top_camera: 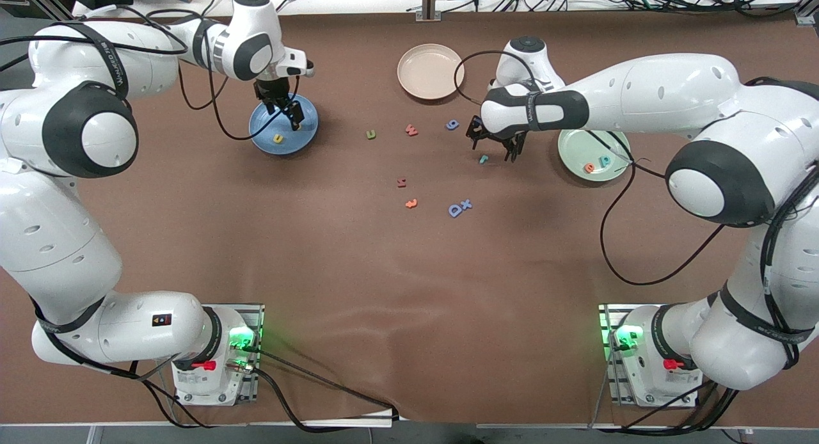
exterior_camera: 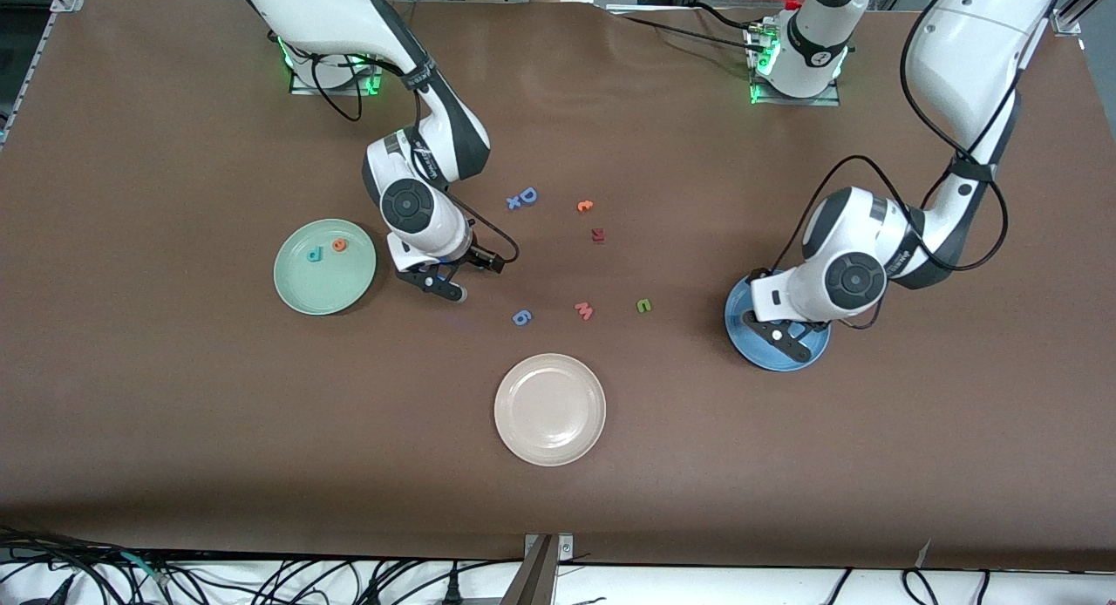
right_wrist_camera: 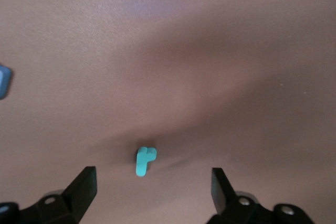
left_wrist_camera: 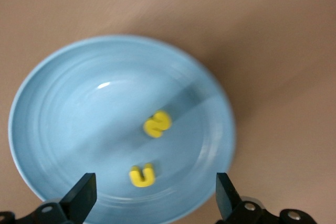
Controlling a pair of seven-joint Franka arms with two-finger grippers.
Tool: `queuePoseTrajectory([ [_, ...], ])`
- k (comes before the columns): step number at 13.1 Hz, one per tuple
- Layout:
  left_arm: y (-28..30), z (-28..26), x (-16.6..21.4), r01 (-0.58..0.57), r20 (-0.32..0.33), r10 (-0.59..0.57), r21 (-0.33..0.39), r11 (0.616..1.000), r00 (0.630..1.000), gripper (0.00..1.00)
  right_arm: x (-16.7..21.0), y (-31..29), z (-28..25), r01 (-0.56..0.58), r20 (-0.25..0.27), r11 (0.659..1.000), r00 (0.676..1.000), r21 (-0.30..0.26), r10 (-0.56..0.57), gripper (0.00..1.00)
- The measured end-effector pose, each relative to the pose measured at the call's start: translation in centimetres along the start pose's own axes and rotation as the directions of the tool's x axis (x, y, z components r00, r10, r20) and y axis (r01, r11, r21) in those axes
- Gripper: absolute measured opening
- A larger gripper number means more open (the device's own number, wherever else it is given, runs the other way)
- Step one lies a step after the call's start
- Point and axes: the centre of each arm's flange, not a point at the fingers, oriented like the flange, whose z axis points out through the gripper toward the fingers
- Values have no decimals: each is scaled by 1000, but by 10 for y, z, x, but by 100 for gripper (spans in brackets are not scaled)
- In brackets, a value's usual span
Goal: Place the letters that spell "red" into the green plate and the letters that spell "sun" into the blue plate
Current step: 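Grasp the r with the right gripper while the left gripper grasps the u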
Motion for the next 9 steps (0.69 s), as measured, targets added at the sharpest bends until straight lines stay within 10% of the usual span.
queuePoseTrajectory([
  [5,77,-30,27,254,-46,-254,-9,967,966,100,-7,-7,28,-17,-17,1000,1000,2,17,87],
  [9,152,-17,70,502,-43,-503,-39,864,863,100,-6,-11,20,-17,-25,1000,1000,14,17,41],
])
